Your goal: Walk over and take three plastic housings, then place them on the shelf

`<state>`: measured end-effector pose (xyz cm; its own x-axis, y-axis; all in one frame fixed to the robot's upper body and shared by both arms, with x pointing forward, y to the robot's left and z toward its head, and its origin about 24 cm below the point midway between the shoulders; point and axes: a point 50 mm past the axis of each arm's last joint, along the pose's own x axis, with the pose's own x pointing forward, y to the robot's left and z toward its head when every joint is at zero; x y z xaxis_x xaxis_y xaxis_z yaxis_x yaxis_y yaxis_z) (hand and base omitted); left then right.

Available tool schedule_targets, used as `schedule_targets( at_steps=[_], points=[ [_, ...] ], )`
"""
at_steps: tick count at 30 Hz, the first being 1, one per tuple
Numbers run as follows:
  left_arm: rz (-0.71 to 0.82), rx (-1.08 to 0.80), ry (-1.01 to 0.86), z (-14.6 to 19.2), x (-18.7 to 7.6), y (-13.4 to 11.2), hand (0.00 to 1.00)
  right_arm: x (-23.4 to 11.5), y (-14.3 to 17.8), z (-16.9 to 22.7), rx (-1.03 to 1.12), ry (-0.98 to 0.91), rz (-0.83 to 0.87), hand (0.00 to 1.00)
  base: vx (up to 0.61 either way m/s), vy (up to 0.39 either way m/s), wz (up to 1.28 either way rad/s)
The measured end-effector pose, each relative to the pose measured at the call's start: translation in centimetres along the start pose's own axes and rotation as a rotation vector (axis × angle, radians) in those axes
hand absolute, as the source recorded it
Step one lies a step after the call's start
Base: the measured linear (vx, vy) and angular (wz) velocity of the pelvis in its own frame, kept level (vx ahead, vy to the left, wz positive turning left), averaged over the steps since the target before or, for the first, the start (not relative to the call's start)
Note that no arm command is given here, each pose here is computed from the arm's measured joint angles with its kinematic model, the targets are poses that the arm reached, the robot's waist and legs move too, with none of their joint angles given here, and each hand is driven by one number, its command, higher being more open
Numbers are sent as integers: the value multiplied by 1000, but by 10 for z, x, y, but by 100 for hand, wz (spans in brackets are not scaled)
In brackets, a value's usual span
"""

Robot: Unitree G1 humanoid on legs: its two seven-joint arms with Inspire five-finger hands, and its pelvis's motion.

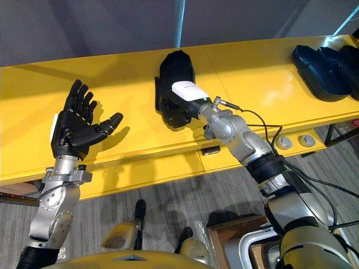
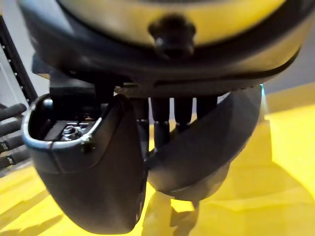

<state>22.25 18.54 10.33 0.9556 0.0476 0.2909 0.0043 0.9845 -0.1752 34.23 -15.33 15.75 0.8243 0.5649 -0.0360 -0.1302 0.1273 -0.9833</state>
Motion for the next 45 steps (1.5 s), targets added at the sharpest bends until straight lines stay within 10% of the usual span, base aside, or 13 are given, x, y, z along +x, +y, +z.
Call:
schedule_targets(
  at_steps=[37,38,45],
  points=[
    [-54,58,35,-10,11,10,100,-3,-20,-27,-98,-65,-231,0,5,-16,4],
    [-54,58,35,-10,11,10,100,-3,-20,-27,-98,-68,-231,100,8,-32,-2],
    [-62,46,37,-10,11,11,100,-13,-19,-28,-118,-81,-203,100,5,-19,-8]
  ],
)
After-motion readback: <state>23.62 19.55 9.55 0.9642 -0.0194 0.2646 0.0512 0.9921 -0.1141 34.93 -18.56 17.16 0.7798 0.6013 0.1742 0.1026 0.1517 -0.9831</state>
